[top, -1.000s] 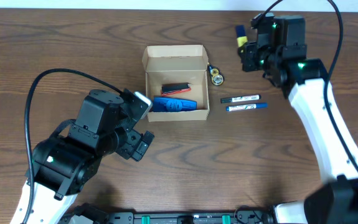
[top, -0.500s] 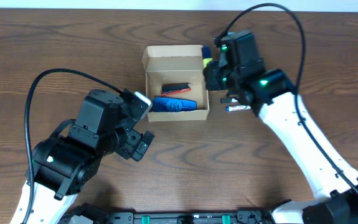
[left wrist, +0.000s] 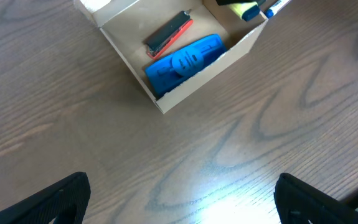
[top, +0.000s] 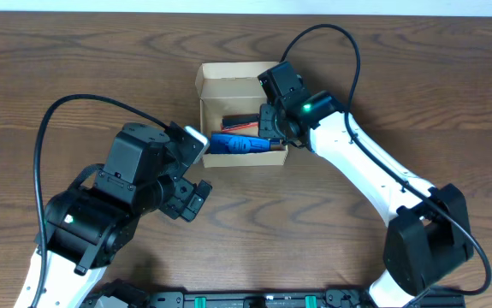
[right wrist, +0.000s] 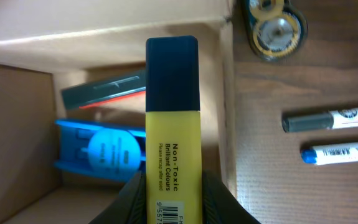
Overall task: Pack container
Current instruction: 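Carry the yellow highlighter with the right gripper into the box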
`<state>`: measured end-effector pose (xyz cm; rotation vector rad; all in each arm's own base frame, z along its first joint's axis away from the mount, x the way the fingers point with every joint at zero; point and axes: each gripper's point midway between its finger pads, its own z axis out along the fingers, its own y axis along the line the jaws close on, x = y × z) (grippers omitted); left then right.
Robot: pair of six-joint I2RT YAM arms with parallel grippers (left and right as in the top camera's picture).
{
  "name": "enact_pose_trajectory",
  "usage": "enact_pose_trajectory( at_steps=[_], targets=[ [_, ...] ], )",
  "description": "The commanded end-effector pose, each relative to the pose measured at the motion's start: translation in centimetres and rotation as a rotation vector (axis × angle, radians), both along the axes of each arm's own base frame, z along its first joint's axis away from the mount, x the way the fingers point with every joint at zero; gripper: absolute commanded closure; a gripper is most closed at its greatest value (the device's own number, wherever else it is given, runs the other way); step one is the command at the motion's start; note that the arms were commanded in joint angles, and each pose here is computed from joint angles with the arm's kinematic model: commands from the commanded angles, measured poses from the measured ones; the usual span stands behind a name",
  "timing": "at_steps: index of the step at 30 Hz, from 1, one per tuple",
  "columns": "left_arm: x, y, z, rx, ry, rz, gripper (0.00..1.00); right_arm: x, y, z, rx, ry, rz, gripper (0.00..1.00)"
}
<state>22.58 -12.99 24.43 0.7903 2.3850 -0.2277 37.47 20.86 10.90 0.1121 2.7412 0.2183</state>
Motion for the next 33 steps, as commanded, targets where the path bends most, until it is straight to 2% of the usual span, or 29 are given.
enact_pose_trajectory(
  at_steps=[1,23,31,33],
  targets=[
    [0.09,0.01,0.40,-0.010,-0.004,0.008,0.05,-0.45,0.02,-0.73,-0.022,0.022,-0.022,0.93],
    [0.09,0.01,0.40,-0.010,-0.004,0.008,0.05,-0.29,-0.52,-0.68,-0.063,0.002,-0.033,0.89],
    [0.09,0.01,0.40,-0.010,-0.004,0.008,0.05,-0.47,-0.03,-0.65,-0.063,-0.002,-0.021,0.83],
    [0.09,0.01,0.40,-0.010,-0.004,0.008,0.05,-0.46,-0.06,-0.65,-0.064,-0.002,-0.022,0.78]
  ],
)
